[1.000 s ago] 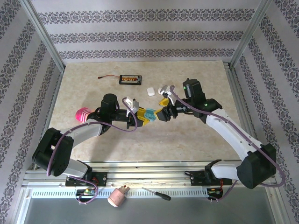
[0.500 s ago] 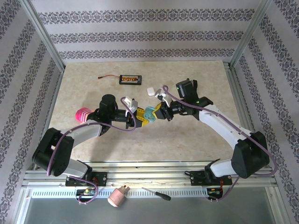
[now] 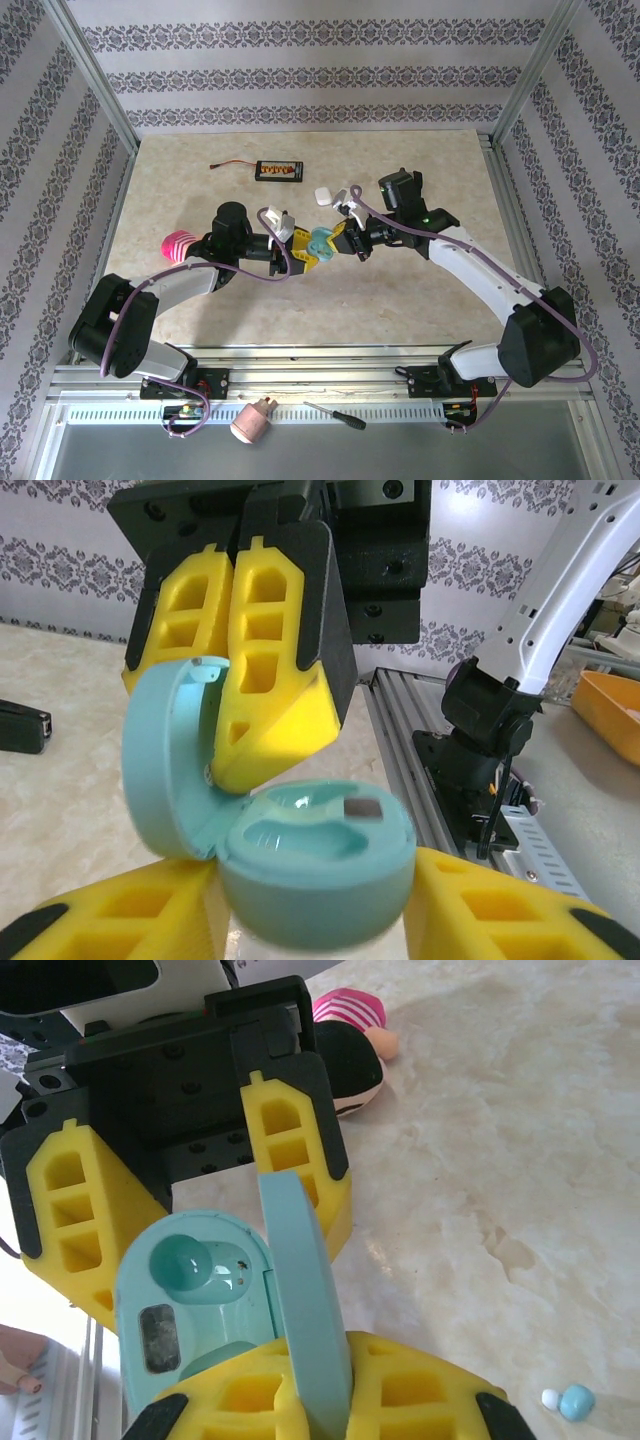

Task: Insert wireless bluetooth earbuds into charging case

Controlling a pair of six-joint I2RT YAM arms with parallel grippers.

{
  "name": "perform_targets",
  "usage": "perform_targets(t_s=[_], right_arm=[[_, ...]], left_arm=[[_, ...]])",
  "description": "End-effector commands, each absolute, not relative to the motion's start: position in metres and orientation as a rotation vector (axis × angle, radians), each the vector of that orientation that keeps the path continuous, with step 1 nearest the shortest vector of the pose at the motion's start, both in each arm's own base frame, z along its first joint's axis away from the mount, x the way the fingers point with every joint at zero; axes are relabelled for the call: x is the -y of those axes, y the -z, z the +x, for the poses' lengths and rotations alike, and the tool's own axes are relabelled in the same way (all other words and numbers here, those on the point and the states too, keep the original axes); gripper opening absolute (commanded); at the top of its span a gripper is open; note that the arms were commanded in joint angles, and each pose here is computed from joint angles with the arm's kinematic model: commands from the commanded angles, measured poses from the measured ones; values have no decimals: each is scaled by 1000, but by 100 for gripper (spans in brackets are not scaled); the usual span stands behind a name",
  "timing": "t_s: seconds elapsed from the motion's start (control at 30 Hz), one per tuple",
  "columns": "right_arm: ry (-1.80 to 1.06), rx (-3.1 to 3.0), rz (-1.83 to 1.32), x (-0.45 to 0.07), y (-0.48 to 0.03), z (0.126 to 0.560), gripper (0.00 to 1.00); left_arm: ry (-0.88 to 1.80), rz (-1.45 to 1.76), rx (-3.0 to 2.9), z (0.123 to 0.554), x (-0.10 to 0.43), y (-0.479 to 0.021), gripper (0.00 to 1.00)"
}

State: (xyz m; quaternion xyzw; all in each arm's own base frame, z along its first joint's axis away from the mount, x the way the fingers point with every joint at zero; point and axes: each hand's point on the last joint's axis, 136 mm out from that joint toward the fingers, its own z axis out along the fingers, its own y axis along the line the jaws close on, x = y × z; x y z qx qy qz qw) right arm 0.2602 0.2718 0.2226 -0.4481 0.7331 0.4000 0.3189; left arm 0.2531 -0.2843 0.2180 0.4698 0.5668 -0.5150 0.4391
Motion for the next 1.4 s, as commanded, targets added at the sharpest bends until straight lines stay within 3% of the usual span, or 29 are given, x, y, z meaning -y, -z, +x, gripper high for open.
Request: perform_targets(t_s=[0.0,0.4,0.63,0.97,1.13,1.37], right_arm=[[-1016,-1874,-1181,-272,-232,259,0],[-971,-1878,-1183,-277,-229,264,0],[-958,-1884,-1189,-277,-225,264,0],[-967,-1899,-1210,-277,-219,259,0],[-962,-1900,-1208,-277,-219,260,0],[-943,-1909,-1211,-277,-218,262,0]], left_arm=[[1265,1161,-1393,258,284,-222,55],[1286,1147,-1397,260,286,-225,67],[1313,1124,-1407,263,287,-225,61],[1314,1106,-1401,266,288,-228,61],[1320,1109,-1405,266,288,-228,54],[1303,1112,-1397,266,288,-229,60]])
